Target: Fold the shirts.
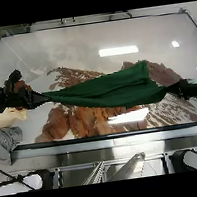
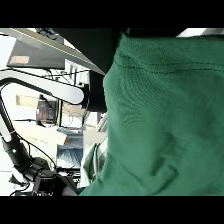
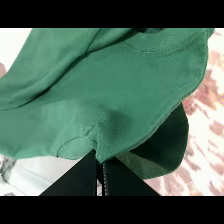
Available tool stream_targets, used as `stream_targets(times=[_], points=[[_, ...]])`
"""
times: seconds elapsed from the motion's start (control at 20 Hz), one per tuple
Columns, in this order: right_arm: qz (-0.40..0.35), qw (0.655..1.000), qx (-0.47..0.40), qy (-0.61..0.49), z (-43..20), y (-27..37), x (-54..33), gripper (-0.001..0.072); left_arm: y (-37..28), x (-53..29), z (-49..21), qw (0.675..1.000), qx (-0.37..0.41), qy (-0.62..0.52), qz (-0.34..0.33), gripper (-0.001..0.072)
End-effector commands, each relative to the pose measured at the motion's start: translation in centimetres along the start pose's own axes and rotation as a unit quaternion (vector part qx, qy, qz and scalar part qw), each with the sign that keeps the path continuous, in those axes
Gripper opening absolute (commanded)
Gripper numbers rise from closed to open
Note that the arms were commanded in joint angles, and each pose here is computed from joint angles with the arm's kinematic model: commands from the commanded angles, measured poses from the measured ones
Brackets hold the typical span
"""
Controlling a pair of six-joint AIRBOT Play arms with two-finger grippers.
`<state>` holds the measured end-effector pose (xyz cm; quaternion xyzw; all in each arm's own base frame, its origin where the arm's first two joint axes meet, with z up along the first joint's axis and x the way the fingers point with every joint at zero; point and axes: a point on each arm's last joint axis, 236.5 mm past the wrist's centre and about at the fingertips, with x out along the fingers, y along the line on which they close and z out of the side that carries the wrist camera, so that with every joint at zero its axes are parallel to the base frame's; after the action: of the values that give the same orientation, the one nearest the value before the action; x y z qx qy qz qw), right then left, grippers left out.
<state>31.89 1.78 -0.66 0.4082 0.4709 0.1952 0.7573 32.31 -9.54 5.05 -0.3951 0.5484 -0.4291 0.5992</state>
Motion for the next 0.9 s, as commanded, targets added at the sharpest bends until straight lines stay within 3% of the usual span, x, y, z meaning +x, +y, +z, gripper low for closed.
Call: stream_targets(times=[0.0,0.3,0.55,0.85], points=[[0.000,1.000,-0.001,0.000,0.0,0.0,0.0,0.0022,0.4,-1.0,0.3,1.000,-0.004,-0.016,0.002,0.0016],[0.000,1.000,-0.001,0.000,0.0,0.0,0.0,0.0022,0.3,-1.4,0.0,1.000,-0.007,-0.014,-0.002,0.0016],[0.000,1.000,0.000,0.001,-0.1,0.0,0.1,0.0022,2.6,-1.5,-1.3,0.999,-0.016,0.014,0.046,0.0016],[0.000,1.000,0.000,0.001,-0.1,-0.1,0.1,0.0022,2.8,-1.5,-1.4,0.998,-0.017,0.016,0.051,0.0016]])
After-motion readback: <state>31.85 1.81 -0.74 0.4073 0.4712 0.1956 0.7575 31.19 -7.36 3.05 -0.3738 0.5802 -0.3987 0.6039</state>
